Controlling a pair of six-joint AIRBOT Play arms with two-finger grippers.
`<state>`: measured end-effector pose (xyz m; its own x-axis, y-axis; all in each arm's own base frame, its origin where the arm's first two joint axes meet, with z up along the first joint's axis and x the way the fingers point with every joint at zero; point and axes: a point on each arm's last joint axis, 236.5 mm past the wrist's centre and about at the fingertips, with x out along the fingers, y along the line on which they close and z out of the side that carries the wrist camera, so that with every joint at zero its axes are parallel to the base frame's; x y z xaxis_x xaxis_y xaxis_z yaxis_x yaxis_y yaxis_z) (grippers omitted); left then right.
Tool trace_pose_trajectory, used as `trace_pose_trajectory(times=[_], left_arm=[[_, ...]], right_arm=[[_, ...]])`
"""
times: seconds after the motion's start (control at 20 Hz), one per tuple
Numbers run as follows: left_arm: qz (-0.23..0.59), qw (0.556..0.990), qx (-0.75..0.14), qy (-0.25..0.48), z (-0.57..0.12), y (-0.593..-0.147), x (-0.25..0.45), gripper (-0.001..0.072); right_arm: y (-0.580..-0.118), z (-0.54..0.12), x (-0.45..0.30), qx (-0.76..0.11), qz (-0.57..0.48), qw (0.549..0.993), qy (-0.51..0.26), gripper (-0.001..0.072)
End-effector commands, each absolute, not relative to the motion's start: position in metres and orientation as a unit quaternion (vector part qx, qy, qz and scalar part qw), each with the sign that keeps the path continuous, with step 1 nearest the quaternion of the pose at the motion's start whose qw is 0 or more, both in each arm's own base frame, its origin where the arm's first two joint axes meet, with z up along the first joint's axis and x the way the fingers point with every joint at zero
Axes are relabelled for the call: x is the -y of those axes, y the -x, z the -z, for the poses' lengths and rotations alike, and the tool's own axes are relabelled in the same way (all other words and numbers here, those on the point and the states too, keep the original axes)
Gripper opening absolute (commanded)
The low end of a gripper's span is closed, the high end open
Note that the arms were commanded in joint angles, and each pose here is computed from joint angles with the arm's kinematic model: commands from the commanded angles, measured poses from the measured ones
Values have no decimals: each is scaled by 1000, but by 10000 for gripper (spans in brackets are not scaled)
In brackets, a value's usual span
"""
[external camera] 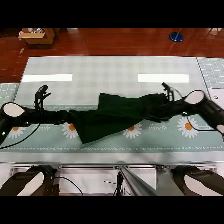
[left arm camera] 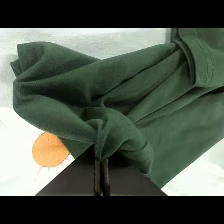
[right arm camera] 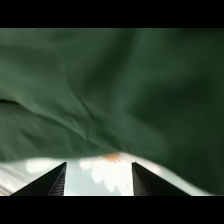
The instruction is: Fold the shirts.
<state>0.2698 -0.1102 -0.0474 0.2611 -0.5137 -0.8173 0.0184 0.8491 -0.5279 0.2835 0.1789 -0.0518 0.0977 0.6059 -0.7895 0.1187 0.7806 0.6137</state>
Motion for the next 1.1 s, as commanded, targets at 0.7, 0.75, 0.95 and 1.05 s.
trace_pose_trajectory(times=[0.7, 0.75, 0.95, 1.05], left_arm=[[174, 764, -583, 213, 48, -269, 110, 22], [174, 764, -583, 212, 48, -269, 110, 22], [174, 764, -583, 213, 48, -269, 110, 22], [174, 764, -583, 213, 48, -269, 110, 21]], right_arm=[[-321, 82, -221, -596, -132, 705, -361, 284], [-325, 82, -220, -591, -128, 709, -362, 288], [-339, 82, -213, -569, -108, 726, -372, 377], [-346, 82, -209, -559, -94, 730, -382, 374]])
